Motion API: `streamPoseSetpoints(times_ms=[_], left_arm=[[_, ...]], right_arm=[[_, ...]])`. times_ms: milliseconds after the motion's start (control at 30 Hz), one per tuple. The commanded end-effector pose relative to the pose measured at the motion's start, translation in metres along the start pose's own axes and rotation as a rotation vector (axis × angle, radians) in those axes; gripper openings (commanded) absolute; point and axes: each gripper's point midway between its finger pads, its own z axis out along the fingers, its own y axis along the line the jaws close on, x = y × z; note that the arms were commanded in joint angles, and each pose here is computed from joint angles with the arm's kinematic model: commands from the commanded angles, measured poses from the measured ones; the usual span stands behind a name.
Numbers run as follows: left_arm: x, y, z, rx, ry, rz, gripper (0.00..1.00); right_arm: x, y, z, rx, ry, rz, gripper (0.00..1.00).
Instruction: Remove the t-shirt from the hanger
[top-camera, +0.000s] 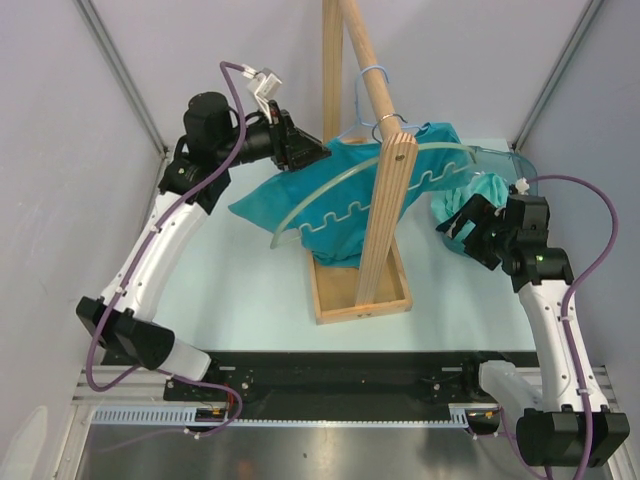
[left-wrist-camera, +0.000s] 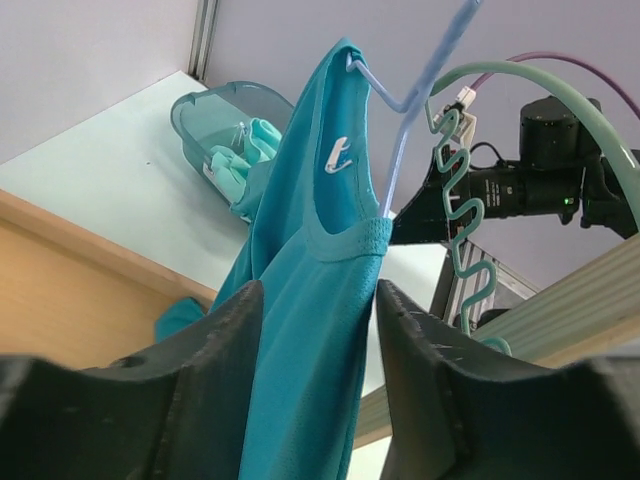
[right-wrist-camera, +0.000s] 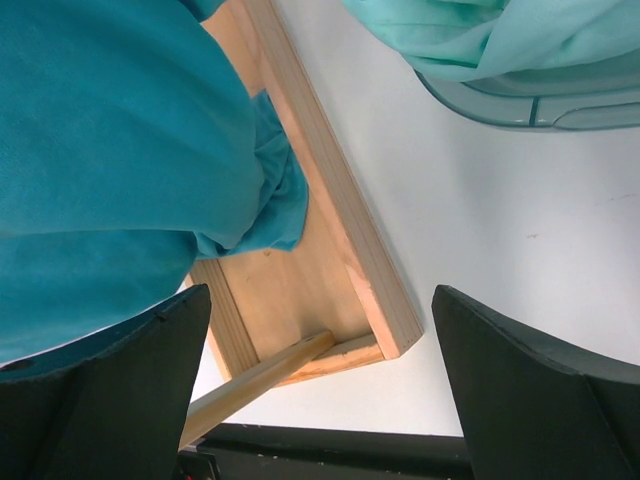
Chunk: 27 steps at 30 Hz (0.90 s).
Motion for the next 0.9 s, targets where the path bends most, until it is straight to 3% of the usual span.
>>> streamPoseSetpoints(times_ms=[0,133,267,500,867], left_arm=[[-0.002,0.0,0.008,0.028,-0.019,0.046,0.48],[0.0,0.0,0.008,0.031,-0.012,0.03,0.36],[0.0,-0.006,0.005,0.042,-0.016,0.019,0.17],[-0.019,-0.028,-0.009,0.06,-0.052,0.046,0.0],[-0.066,-0.071,-0.038,0.075,-0.159,0.067,0.0]], right_arm=[[0.0,0.001,-0.003,-0.02,-0.026,0.003,0.97],[0.002,0.002,-0.003,-0.023,-0.02,0.0,0.97],[0.003,-0.002,-0.004,-0.005,-0.018,-0.002,0.97],[0.002,-0.003,-0.006,-0.008,-0.026,-0.006,0.97],[-0.001,0.002,-0.011,-0.014,-0.029,-0.011,0.97]])
